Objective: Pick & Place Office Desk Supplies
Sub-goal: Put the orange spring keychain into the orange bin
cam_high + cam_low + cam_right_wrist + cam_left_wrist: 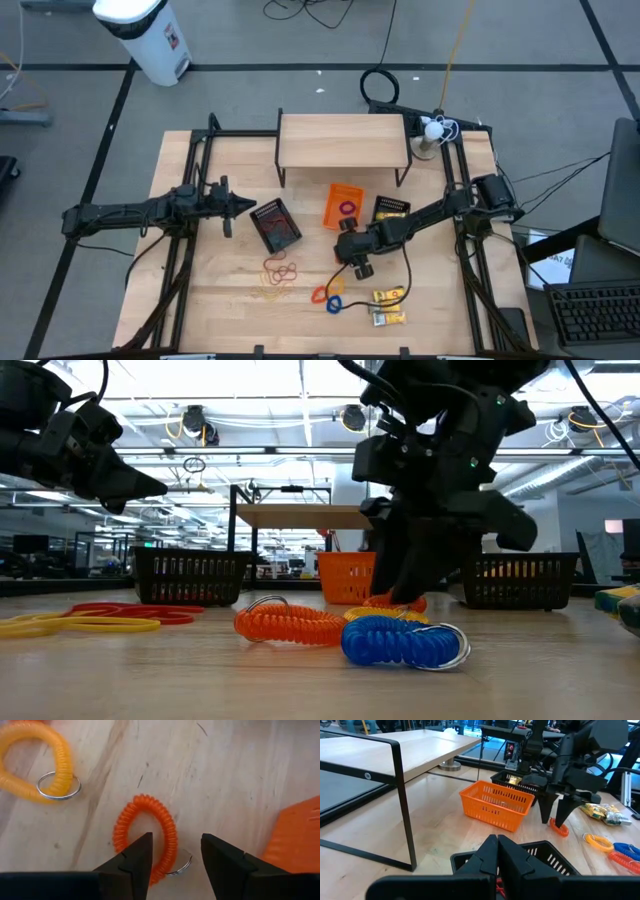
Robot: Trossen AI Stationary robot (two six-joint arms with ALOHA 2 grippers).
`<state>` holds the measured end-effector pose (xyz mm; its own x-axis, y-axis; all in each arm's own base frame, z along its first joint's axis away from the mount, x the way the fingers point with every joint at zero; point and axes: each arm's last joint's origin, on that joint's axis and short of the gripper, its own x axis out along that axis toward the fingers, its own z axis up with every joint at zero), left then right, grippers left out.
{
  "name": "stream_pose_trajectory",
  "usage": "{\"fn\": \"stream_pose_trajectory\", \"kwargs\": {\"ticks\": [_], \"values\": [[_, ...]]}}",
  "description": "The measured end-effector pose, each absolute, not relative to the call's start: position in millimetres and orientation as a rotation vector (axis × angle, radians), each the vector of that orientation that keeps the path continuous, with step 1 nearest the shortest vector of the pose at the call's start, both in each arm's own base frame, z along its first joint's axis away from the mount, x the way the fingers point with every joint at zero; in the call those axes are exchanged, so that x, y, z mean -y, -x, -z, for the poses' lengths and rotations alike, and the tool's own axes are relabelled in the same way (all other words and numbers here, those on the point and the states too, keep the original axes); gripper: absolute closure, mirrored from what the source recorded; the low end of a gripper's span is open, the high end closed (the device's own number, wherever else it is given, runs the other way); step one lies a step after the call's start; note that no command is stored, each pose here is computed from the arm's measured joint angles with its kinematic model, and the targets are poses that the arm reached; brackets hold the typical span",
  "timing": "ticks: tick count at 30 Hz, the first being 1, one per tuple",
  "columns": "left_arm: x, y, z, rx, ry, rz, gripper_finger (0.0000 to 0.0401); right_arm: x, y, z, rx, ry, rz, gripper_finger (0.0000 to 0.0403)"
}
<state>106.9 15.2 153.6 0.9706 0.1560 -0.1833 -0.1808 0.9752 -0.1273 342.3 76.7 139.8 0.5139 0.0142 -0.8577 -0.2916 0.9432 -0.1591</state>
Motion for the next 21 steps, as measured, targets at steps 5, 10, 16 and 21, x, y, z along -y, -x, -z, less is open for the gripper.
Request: {"fn": "stream_pose_trajectory", "kwargs": {"ticks": [5,10,16,21], "values": [[-15.2,-106.9,-153.6,-0.173,0.144,-0.171,0.0391,-73.8,-342.9,-139.7,-1.022,0.277,-0.18,0.0262],[-15.2,-106.9,-153.6,-0.174,0.144,-0.171,0.0391,-74.9,-342.2,-139.3,-1.031,0.216,-0.258,0.03],[-15.2,-106.9,-153.4,-0.174,0.144,-0.171,0.0391,-75.1,-342.5,-139.6,-1.026,0.218,-0.26,0.0375],[-15.2,-106.9,-153.4,-0.174,0.144,-0.171,0.0391,-75.3,-343.5,-140.1,-1.013,0.214,-0.256,0.0388]]}}
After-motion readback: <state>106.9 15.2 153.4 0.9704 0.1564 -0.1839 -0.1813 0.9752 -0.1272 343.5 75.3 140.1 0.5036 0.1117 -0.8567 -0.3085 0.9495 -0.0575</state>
